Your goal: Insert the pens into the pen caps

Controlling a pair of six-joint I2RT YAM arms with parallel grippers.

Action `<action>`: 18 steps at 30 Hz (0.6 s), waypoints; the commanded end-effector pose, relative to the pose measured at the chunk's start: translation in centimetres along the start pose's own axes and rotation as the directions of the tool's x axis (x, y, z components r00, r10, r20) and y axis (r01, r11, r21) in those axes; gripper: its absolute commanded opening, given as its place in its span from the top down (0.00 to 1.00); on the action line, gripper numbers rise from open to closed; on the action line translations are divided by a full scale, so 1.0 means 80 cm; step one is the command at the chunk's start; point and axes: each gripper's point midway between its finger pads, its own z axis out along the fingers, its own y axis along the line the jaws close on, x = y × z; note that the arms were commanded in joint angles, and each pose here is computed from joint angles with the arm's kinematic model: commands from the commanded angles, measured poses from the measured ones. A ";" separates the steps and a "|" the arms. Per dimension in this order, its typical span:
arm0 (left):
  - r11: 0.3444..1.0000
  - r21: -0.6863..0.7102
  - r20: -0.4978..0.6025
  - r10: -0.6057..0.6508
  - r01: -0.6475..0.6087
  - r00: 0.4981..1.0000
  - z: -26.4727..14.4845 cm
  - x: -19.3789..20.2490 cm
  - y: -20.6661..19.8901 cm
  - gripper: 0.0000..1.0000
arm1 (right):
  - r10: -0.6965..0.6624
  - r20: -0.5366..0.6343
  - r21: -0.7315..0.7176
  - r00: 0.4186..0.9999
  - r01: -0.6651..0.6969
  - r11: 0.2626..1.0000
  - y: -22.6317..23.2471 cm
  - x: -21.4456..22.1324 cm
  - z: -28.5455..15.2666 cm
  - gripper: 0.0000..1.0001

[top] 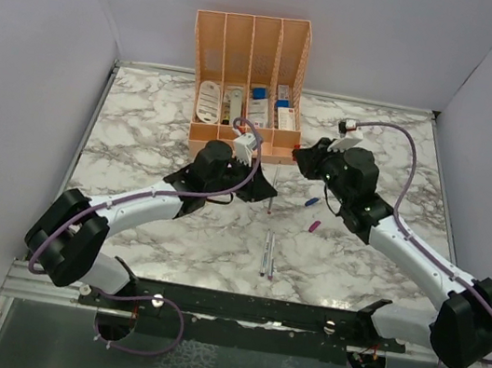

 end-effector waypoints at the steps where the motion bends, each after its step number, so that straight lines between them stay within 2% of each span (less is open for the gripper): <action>1: 0.987 0.159 -0.007 0.025 -0.024 1.000 0.005 -0.012 -0.042 1.00 | -0.027 0.157 -0.134 0.987 0.048 0.990 0.038 -0.050 -0.010 0.99; 10: 0.983 0.184 -0.011 0.006 -0.004 1.000 0.005 -0.016 -0.054 1.00 | 0.019 0.241 -0.201 0.970 0.030 0.979 0.051 -0.066 -0.029 0.99; 18: 0.979 0.204 -0.002 0.001 0.000 1.000 0.006 -0.026 -0.063 1.00 | 0.057 0.223 -0.264 0.973 0.004 0.965 0.059 -0.050 -0.030 0.99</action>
